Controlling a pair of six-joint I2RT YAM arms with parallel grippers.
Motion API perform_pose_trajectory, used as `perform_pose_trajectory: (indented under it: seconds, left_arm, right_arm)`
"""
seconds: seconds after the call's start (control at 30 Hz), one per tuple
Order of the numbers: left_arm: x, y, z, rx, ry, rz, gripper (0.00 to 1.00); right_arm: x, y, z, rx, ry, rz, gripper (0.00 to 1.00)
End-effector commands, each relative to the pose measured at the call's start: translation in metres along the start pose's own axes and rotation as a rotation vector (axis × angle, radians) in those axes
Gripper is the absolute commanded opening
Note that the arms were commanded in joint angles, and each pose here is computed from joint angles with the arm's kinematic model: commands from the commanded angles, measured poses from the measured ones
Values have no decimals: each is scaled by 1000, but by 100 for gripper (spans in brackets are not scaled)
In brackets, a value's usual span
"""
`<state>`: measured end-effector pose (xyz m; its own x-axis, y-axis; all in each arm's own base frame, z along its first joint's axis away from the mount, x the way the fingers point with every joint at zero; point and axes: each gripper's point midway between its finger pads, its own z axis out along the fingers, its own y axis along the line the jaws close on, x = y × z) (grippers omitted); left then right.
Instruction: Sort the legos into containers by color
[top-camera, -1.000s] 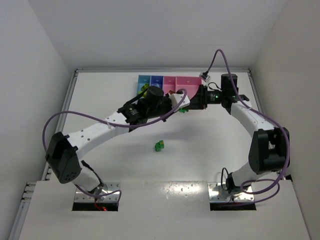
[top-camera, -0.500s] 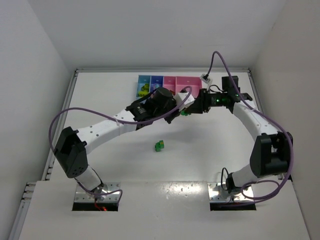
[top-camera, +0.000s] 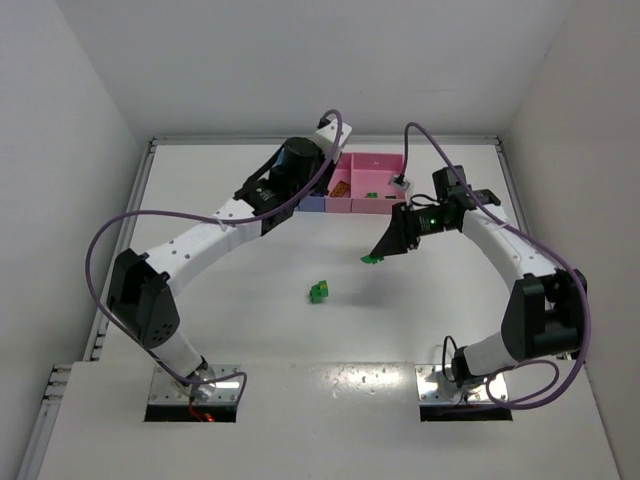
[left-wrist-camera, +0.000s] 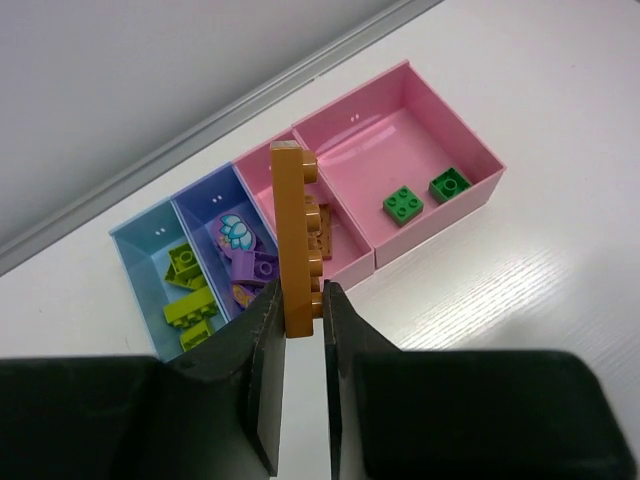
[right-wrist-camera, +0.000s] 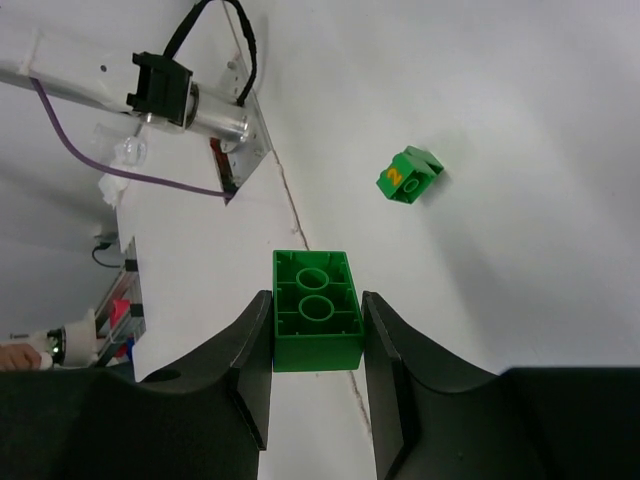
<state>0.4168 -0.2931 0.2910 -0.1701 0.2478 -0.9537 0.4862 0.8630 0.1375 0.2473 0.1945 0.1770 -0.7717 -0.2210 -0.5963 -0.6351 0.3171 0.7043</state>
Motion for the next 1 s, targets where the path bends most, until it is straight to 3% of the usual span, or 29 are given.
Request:
perform_pose_trajectory:
  seconds: [0.0, 0.13, 0.3, 0.37, 0.4, 0.7, 0.8, 0.83, 0.97]
  left_arm:
    - [-5, 12, -3, -39, -28, -24, 0]
    - [20, 27, 10, -56, 39, -53, 0]
    - [54, 16, 42, 48, 168, -119, 0]
    - [45, 12, 53, 86, 154, -166, 0]
    - [63, 11, 64, 93, 201, -168, 0]
    - [84, -8, 113, 166, 254, -245, 0]
    - [100, -6, 126, 156, 284, -260, 16]
    - [106, -7, 129, 156, 295, -260, 35]
    - [102, 7, 137, 116, 281, -283, 78]
  right_arm:
    - [-8, 8, -5, -12, -34, -63, 0]
    - [-20, -1, -9, 29, -72, -53, 0]
    - [-48, -8, -17, 77, -146, -53, 0]
    - [-56, -15, -24, 102, -174, -23, 0]
    - [-64, -20, -30, 127, -200, -35, 0]
    - [-90, -40, -55, 194, -289, 7, 0]
    - [-100, -49, -65, 239, -321, 9, 0]
    - [-105, -54, -66, 265, -330, 15, 0]
    - [-119, -79, -74, 354, -359, 16, 0]
